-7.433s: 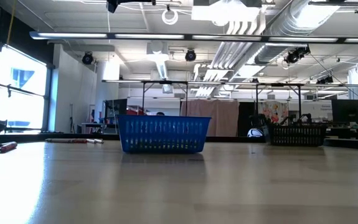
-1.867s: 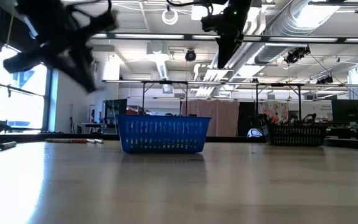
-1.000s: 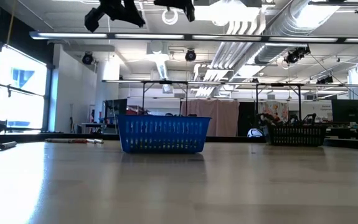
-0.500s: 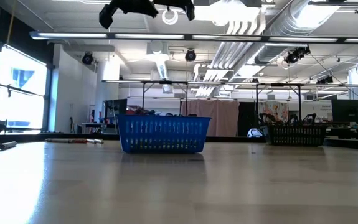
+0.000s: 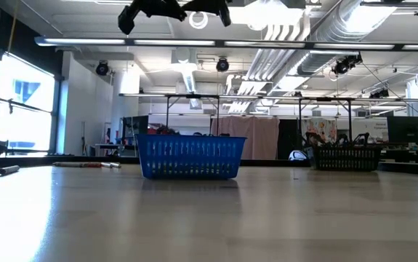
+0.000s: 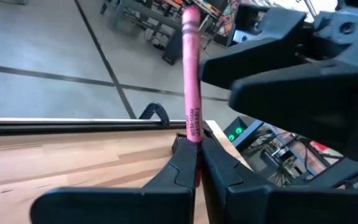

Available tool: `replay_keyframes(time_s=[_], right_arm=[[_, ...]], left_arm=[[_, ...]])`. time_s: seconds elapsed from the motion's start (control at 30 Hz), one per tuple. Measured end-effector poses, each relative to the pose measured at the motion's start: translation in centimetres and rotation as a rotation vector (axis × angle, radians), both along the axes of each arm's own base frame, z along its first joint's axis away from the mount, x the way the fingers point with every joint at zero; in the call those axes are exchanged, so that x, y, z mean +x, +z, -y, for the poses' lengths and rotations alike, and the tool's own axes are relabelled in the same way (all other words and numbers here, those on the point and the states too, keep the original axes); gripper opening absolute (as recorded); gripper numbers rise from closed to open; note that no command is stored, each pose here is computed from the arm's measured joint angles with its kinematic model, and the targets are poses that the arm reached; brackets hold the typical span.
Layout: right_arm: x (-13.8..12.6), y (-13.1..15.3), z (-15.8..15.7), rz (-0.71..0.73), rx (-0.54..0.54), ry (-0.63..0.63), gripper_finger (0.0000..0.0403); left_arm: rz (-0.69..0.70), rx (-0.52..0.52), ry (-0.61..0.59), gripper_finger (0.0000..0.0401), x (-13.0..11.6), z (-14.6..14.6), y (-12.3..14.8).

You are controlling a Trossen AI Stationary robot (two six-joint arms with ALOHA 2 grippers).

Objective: Sort crayons
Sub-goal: Put the red crayon into the black basket

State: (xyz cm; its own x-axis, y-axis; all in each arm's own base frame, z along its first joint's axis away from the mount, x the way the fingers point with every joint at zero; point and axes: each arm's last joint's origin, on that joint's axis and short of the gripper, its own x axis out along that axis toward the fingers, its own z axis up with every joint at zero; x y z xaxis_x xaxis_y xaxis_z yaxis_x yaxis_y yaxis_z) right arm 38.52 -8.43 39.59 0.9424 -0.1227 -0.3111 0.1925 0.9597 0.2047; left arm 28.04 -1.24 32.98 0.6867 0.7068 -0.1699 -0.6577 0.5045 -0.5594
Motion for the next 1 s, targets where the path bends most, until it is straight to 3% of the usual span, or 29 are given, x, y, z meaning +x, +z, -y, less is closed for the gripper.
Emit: replay_keyframes(time_s=[0.3,0.53,0.73,1.0], right_arm=[[-0.4,-0.1,0.2,-0.025,0.068,-0.033,0.011],[-0.8,1.1,-0.2,0.049,0.101,0.063,0.011],[-1.7,1.9,-0.4,0.054,0.099,0.068,0.011],[-2.4,1.3,0.5,-0.023,0.129,-0.035,0.011]], left_arm=[[-0.008,0.001,-0.008,0.0,0.0,0.0,-0.1],[-0.019,0.011,-0.007,0.0,0.0,-0.1,-0.1],[-0.026,0.018,0.031,0.0,0.0,-0.7,-0.1],[-0.005,0.017,0.036,0.0,0.0,-0.5,0.1]])
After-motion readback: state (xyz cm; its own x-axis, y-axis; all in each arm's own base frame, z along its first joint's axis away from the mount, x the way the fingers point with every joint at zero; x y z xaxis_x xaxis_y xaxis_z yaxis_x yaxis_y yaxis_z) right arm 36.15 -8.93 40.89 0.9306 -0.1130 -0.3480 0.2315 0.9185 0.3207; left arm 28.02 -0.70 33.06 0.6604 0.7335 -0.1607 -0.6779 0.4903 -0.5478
